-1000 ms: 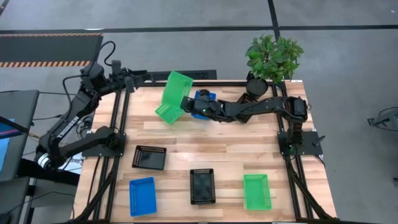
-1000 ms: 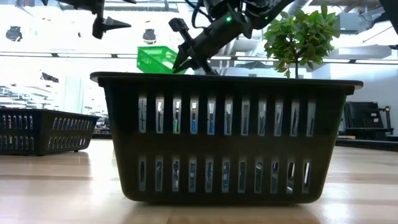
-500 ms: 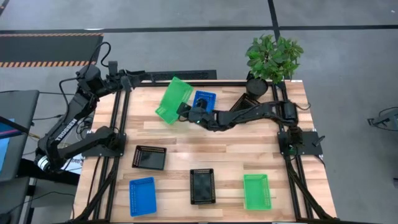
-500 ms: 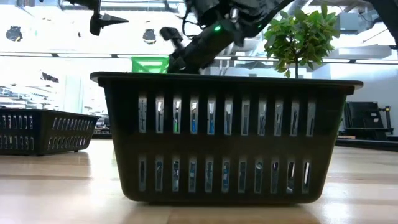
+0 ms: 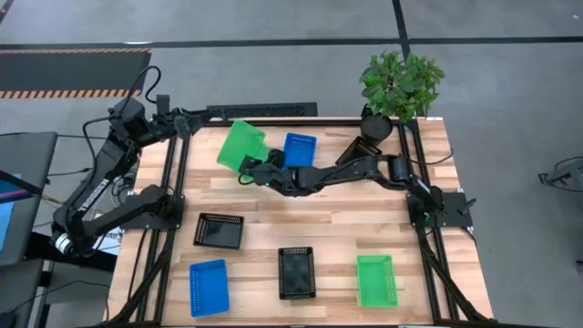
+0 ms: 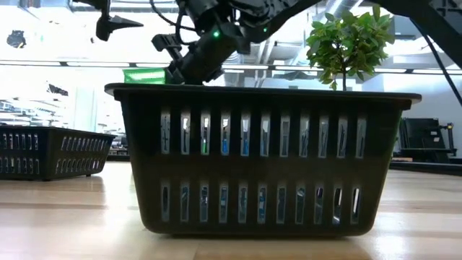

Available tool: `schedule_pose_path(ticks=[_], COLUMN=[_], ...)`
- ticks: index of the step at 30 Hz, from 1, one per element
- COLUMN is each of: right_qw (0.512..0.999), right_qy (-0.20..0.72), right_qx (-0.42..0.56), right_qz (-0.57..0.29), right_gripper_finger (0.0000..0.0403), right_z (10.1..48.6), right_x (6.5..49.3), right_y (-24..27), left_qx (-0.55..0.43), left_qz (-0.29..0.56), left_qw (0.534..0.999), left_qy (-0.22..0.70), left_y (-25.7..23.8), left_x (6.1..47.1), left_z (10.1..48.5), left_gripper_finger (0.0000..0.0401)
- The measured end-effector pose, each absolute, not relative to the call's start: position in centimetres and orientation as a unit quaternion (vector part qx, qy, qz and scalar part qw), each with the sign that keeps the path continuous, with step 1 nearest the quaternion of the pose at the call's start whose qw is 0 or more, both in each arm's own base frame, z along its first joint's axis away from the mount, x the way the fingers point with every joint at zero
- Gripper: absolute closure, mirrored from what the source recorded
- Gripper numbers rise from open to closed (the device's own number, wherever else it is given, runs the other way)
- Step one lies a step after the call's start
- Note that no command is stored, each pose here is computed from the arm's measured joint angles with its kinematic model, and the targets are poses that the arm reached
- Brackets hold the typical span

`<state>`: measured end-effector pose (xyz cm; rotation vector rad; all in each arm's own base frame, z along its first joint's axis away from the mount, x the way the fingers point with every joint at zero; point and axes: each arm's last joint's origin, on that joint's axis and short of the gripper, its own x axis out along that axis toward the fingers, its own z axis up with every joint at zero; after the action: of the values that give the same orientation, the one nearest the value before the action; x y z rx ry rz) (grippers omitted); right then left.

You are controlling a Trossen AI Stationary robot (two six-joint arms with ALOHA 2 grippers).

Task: Stack baskets by color
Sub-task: Stack the middle green bin on the top green bin

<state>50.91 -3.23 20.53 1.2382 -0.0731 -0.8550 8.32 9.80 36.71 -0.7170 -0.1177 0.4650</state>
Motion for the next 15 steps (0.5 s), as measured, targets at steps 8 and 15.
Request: schedule_pose_path(ticks=[8,15], right_qw=[0.724,0.708], right_qy=[-0.017,0.006], right_qx=[0.549,0.555], right_qz=[-0.417,-0.436], right_gripper_finger=[0.0378,0.0378], right_z=[20.4,19.4], right_x=[50.5,50.1], right_y=[-2.7,-1.9], left_qx=[-0.347,-0.358], left_qz=[0.225,0.225], left_qw=[0.908,0.904], left_qy=[-0.061,-0.064], left_y=[9.5,9.5], left_x=[8.1,8.1], left_z=[36.8,36.8], left_gripper_finger=[0.0076,0.0076])
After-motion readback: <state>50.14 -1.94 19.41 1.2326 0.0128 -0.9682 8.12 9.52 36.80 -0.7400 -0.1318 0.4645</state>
